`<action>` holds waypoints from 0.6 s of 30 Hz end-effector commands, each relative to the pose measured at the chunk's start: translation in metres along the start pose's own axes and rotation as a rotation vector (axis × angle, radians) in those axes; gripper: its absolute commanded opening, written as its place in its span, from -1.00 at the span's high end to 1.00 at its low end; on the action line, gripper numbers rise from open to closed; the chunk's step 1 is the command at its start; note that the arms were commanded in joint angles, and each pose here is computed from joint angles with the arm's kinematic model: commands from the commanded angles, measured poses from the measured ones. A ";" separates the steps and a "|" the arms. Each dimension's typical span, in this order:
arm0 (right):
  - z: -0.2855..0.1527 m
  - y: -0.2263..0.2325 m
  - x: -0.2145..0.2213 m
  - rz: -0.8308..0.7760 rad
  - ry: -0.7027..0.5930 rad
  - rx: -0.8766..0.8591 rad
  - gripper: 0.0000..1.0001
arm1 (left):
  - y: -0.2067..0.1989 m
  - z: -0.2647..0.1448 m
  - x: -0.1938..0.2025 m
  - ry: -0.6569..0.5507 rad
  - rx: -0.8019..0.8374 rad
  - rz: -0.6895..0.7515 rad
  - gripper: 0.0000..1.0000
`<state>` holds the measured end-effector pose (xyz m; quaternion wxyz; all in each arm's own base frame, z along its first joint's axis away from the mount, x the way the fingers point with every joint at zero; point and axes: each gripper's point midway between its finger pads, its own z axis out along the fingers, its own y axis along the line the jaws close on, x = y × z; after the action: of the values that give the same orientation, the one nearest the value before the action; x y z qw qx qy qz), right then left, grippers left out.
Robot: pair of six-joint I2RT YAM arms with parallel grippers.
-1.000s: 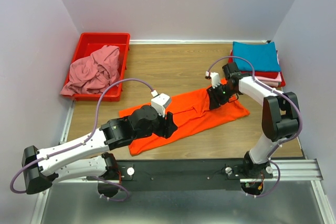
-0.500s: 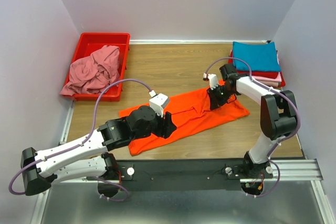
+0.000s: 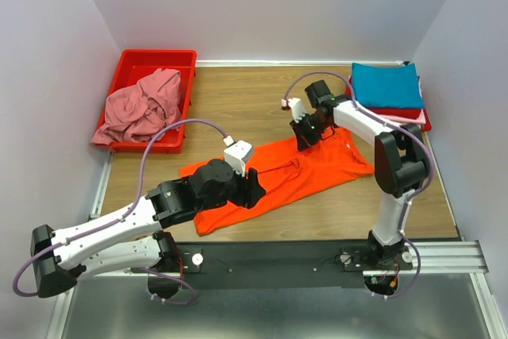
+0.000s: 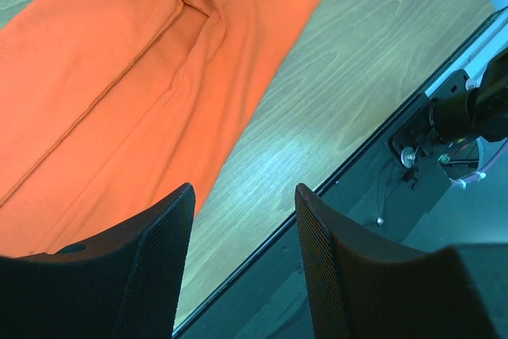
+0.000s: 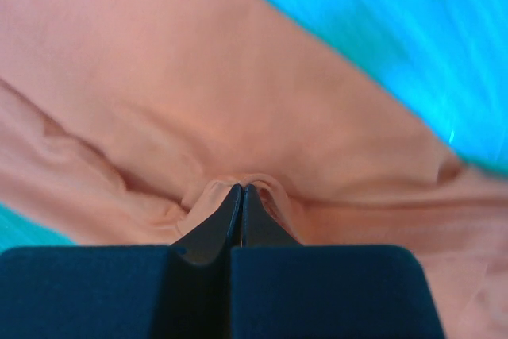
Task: Fold and stack the t-shirts
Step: Fold the tshirt
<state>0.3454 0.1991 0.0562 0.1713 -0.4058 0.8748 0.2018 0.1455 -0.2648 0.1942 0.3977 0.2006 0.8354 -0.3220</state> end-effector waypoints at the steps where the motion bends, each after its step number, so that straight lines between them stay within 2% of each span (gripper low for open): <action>1: 0.016 -0.010 -0.017 -0.049 0.042 0.028 0.92 | 0.009 -0.001 -0.001 -0.019 -0.035 -0.014 -0.23; 4: 0.028 -0.019 -0.034 -0.062 0.041 0.034 0.86 | 0.010 0.001 0.000 -0.015 -0.037 -0.012 -0.23; 5: 0.030 -0.021 -0.038 -0.063 0.040 0.037 0.71 | 0.011 0.001 0.001 -0.011 -0.039 -0.013 -0.23; 7: 0.033 -0.027 -0.047 -0.063 0.038 0.038 0.10 | 0.011 0.002 0.002 -0.005 -0.039 -0.011 -0.23; 8: 0.033 -0.028 -0.048 -0.064 0.039 0.041 0.04 | 0.011 0.002 0.002 -0.005 -0.039 -0.011 -0.23; 18: -0.020 -0.023 -0.079 -0.088 -0.076 0.108 0.01 | 0.010 0.003 0.003 0.002 -0.039 -0.006 -0.23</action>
<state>0.4054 0.2341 0.0648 0.1970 -0.4319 0.8616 0.1796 0.1479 -0.2618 0.1887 0.3951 0.1973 0.8402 -0.3148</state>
